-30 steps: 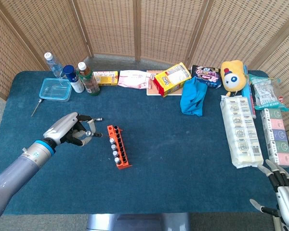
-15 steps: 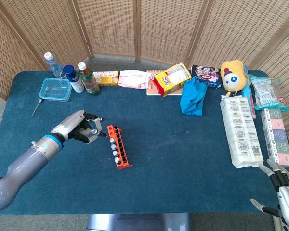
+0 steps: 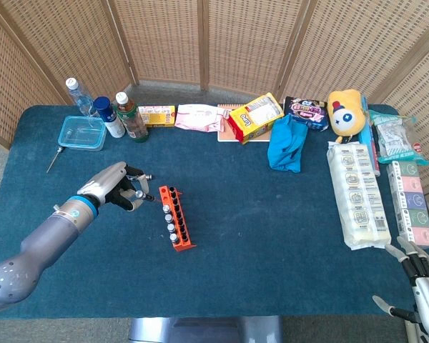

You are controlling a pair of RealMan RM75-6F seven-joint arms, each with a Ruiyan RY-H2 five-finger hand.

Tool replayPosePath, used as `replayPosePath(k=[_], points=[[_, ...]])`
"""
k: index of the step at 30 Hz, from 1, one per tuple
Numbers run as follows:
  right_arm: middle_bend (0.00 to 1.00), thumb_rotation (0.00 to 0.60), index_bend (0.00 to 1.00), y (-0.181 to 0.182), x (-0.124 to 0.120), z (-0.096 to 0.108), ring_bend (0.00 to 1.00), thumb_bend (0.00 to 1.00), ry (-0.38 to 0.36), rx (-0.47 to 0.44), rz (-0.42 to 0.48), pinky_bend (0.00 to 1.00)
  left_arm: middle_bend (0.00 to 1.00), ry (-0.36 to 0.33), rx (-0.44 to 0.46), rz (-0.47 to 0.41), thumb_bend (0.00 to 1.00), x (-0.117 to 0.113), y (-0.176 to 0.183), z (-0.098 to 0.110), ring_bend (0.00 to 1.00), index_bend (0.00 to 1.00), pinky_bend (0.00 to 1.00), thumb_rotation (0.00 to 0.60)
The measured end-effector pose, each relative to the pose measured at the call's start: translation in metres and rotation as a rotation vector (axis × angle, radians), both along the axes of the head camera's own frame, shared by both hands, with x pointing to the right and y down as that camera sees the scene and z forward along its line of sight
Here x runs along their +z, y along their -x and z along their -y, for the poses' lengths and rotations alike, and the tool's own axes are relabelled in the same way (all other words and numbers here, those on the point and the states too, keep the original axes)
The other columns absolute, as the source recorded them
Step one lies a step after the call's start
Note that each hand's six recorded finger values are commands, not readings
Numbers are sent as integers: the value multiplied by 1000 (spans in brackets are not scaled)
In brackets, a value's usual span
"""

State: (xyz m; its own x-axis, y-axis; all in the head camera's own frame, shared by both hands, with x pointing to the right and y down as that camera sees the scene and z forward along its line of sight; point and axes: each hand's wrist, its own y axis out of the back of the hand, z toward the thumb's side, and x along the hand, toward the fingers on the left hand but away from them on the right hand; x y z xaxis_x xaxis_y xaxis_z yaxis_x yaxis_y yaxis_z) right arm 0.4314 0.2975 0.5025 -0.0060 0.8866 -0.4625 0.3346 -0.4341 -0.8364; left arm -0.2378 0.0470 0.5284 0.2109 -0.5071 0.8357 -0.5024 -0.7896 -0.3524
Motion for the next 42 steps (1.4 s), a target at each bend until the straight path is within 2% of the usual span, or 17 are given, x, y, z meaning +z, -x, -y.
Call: replayPosePath(k=[9, 19, 30, 42], points=[[58, 600, 157, 1, 2, 0, 0, 0, 8, -2, -3, 0, 1000, -7, -20, -36, 402, -3, -11, 4, 1000, 564, 1000, 600], [58, 600, 157, 1, 5, 0, 0, 0, 15, -4, -1, 0, 1000, 1, -13, -99, 400, -25, -16, 3, 1000, 564, 1000, 600], [58, 600, 157, 0, 4, 0, 0, 0, 13, 1, -3, 0, 1000, 55, -3, -86, 399, -12, -15, -1, 1000, 564, 1000, 600], [58, 600, 157, -1, 4, 0, 0, 0, 11, 3, -3, 0, 1000, 54, -11, -69, 399, -11, -11, 0, 1000, 564, 1000, 600]])
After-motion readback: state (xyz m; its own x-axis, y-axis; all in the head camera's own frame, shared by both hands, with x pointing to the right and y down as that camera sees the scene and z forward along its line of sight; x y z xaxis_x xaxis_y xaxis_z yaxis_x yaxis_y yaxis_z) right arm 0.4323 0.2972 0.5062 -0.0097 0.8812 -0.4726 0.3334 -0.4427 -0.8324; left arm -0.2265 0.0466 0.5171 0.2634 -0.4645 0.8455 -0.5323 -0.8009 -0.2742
